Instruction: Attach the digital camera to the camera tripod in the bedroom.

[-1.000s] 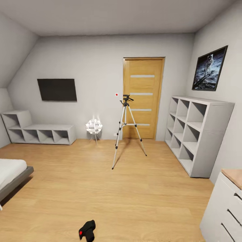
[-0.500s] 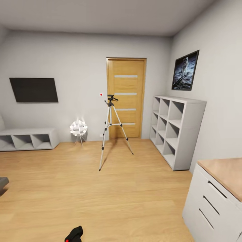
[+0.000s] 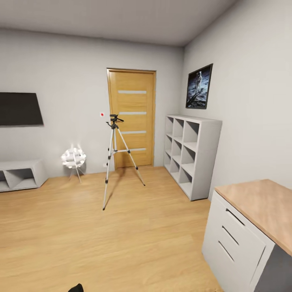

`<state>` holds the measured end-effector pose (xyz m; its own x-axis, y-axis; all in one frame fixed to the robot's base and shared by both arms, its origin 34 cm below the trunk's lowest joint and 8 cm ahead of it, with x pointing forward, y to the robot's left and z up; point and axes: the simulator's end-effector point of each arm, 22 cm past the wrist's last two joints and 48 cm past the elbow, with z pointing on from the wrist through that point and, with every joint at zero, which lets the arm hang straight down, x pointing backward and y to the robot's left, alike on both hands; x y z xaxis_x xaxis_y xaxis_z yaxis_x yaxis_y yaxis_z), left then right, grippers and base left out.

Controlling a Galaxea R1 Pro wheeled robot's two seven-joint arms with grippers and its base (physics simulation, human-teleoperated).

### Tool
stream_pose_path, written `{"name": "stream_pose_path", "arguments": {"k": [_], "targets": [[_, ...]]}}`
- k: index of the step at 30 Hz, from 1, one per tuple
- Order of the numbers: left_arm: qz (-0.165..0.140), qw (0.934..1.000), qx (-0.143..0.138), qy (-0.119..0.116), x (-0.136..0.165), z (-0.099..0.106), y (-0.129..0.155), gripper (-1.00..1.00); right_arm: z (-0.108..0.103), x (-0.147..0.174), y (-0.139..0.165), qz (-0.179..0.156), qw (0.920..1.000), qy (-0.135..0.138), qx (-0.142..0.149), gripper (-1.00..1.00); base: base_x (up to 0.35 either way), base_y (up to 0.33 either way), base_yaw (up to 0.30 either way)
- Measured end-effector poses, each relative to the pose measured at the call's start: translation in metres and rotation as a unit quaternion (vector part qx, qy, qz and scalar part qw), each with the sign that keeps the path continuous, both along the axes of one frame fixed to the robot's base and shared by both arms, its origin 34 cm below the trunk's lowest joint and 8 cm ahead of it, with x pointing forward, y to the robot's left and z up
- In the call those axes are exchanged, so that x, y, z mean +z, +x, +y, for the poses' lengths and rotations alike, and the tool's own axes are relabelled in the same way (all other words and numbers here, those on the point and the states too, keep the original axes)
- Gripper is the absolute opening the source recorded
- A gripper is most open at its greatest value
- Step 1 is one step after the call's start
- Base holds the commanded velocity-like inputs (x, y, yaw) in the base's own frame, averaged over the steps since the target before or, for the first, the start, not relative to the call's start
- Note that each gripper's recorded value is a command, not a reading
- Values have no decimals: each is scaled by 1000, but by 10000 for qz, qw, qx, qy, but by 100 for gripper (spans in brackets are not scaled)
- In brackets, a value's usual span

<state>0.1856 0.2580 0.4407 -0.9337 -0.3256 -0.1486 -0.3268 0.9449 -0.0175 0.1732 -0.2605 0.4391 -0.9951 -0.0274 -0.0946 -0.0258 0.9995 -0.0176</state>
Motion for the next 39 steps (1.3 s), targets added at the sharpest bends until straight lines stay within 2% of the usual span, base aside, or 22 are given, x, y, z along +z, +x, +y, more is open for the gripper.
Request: {"name": "stream_pose_path", "arguments": {"k": [7,39], "targets": [[7,10000,-4,-6,0,-1,-1,100,0,0,0,-2,10000,0,-1,100,238,0,-171],[19,10000,1,-11,0,-1,-1,100,-1,0,0,5,10000,-3,41,100,321,0,-4]]}}
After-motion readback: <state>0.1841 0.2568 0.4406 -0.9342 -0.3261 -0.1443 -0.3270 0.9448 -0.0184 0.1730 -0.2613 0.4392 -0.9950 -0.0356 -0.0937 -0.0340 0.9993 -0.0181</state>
